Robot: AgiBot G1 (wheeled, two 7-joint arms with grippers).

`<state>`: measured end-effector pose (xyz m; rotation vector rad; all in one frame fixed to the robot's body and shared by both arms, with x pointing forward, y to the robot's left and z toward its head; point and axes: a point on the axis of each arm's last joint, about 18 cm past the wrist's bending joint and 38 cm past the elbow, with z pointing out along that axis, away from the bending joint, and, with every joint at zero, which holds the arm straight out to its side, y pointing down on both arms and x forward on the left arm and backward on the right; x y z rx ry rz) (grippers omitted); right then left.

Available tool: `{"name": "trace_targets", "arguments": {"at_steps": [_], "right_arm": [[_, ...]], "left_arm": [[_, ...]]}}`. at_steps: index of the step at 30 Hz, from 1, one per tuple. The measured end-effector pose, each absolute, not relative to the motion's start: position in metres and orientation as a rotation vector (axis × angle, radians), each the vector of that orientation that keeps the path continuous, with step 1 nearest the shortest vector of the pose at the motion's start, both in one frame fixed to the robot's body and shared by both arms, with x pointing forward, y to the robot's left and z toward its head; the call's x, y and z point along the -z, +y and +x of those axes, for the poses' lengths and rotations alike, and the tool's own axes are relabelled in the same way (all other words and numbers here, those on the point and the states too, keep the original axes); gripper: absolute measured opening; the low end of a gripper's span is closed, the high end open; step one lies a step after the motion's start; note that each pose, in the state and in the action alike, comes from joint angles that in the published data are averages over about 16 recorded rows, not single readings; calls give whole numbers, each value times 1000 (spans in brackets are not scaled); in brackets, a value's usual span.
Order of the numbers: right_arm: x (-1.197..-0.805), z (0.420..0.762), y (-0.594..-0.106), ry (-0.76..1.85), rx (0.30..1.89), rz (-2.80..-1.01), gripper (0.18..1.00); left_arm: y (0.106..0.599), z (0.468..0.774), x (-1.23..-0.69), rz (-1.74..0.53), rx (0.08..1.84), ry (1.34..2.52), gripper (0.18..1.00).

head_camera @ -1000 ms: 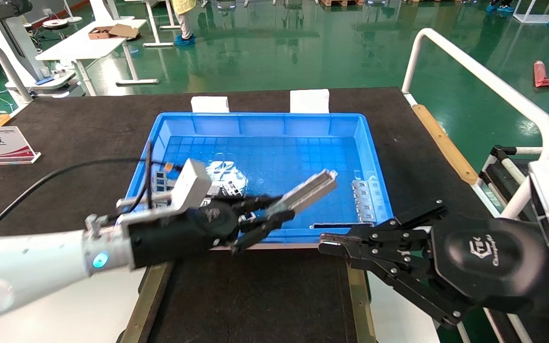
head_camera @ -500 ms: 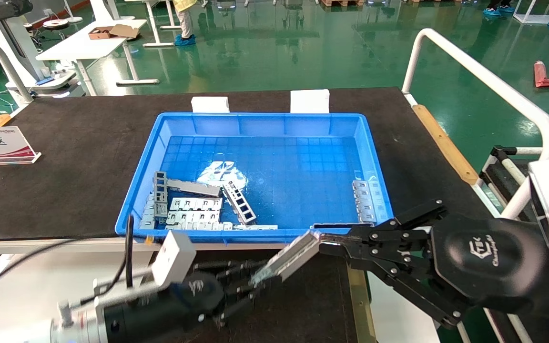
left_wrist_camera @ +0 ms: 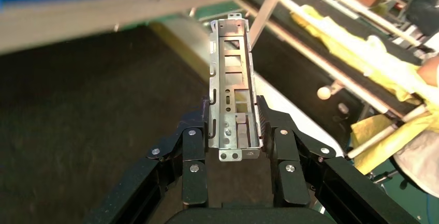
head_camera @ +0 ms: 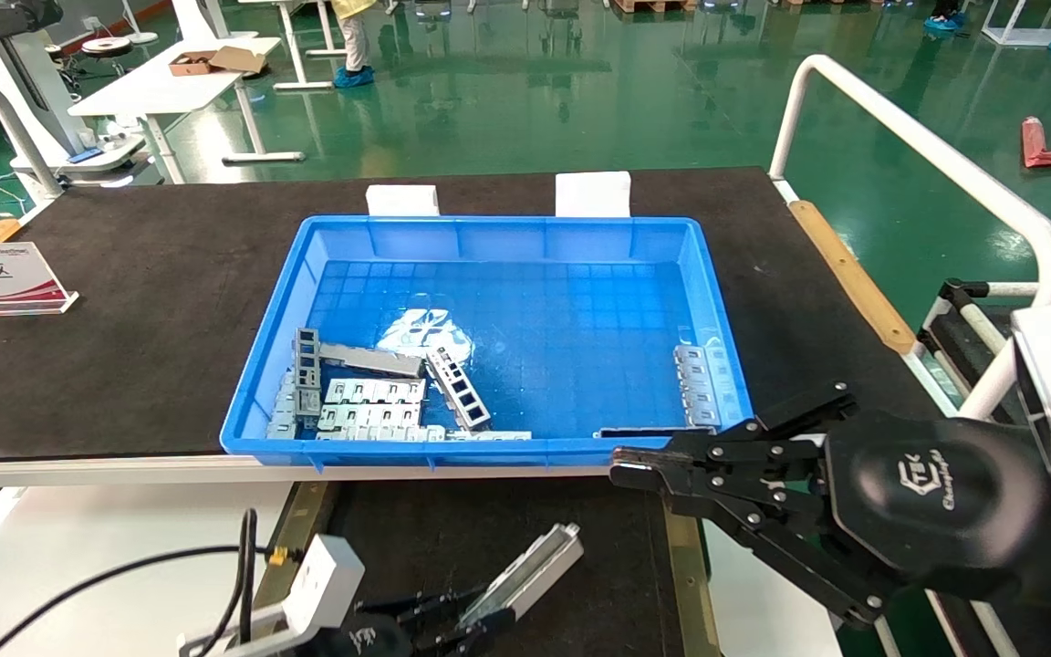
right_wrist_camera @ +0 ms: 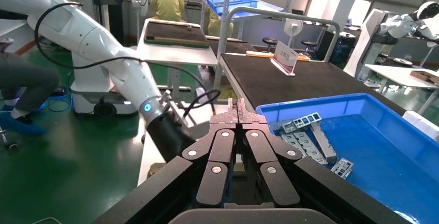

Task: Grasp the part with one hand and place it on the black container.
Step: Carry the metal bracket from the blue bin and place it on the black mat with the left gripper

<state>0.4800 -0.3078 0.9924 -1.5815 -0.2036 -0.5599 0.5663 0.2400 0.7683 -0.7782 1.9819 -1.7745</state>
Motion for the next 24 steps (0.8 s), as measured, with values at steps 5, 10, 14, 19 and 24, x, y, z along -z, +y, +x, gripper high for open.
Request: {"name": "trace_targets", "arguments": {"at_steps": [5, 10, 14, 19, 24], "right_arm": [[-992, 480, -308, -204, 560, -1582, 191], [-992, 480, -308, -204, 560, -1582, 191], [-992, 480, -308, -204, 560, -1582, 191], [-992, 480, -308, -204, 560, -1582, 191], [-992, 480, -308, -204, 560, -1582, 191]], "left_arm": [[236, 571, -744, -914, 1753, 1960, 365], [228, 582, -721, -1068, 1731, 1898, 365], [217, 594, -706, -1183, 1715, 1824, 365], [202, 610, -692, -1315, 1702, 1711, 365], [185, 624, -685, -1420, 1706, 1600, 365]]}}
